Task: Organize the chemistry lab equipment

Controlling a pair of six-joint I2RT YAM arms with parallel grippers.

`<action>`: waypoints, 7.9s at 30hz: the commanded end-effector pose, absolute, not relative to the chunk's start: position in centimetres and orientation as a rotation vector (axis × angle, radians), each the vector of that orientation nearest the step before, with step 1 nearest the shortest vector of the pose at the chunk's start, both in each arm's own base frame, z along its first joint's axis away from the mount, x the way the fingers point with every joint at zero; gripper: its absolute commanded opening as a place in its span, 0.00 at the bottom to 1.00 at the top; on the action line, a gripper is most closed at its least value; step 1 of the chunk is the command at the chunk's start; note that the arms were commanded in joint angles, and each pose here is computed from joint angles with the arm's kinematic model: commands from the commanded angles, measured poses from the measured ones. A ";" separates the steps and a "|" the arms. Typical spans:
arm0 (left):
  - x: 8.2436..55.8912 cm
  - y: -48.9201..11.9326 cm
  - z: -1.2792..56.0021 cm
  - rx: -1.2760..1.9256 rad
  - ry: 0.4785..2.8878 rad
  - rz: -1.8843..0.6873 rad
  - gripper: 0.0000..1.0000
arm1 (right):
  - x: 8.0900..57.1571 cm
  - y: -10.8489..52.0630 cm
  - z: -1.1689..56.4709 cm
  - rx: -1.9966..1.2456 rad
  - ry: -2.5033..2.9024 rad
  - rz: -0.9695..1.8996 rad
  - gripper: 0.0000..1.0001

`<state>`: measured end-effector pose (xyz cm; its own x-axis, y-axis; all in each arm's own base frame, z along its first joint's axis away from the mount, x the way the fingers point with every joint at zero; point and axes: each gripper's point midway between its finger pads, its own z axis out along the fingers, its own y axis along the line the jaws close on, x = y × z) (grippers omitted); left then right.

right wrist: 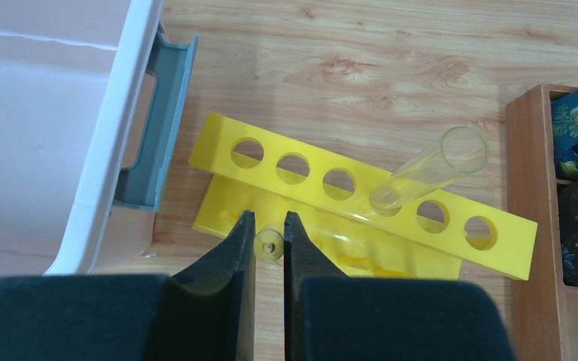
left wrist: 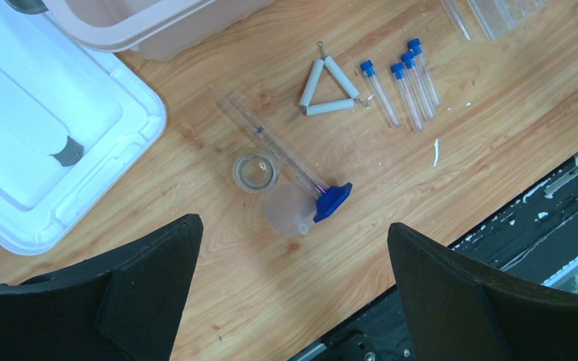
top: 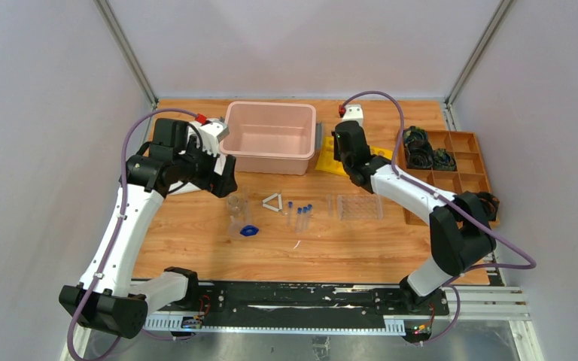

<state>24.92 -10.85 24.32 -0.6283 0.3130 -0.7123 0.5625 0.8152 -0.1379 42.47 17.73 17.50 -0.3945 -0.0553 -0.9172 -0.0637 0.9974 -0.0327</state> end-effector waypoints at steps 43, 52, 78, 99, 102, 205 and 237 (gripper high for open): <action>25.0 -11.1 24.7 0.650 2.262 -0.473 1.00 | 41.2 18.6 13.5 -0.111 2.056 0.066 0.00; 24.9 -11.2 24.7 0.648 2.264 -0.476 1.00 | 42.3 17.6 13.5 -0.085 2.043 -0.024 0.00; 24.7 -11.1 25.4 0.652 2.238 -0.467 1.00 | 39.3 19.1 18.1 -0.083 2.029 0.073 0.49; 24.8 -10.8 26.2 0.640 2.216 -0.441 1.00 | 30.6 21.9 4.6 -0.078 2.552 0.056 0.35; 24.8 -10.8 26.2 0.641 2.217 -0.442 1.00 | 30.6 21.5 4.0 -0.068 2.561 0.017 0.36; 19.7 -14.8 25.7 1.033 1.928 -0.726 0.02 | 22.0 44.7 32.9 -0.633 2.208 1.292 0.37; 23.6 -10.7 23.3 0.816 2.182 -0.429 1.00 | 34.0 10.5 23.2 -0.059 2.337 -0.005 0.00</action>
<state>22.72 -11.12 22.65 -0.5046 0.4311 -0.7480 0.7024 0.7088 -0.0653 32.98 15.60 25.20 -0.6844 0.0338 -0.7283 -0.1427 0.9734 0.1792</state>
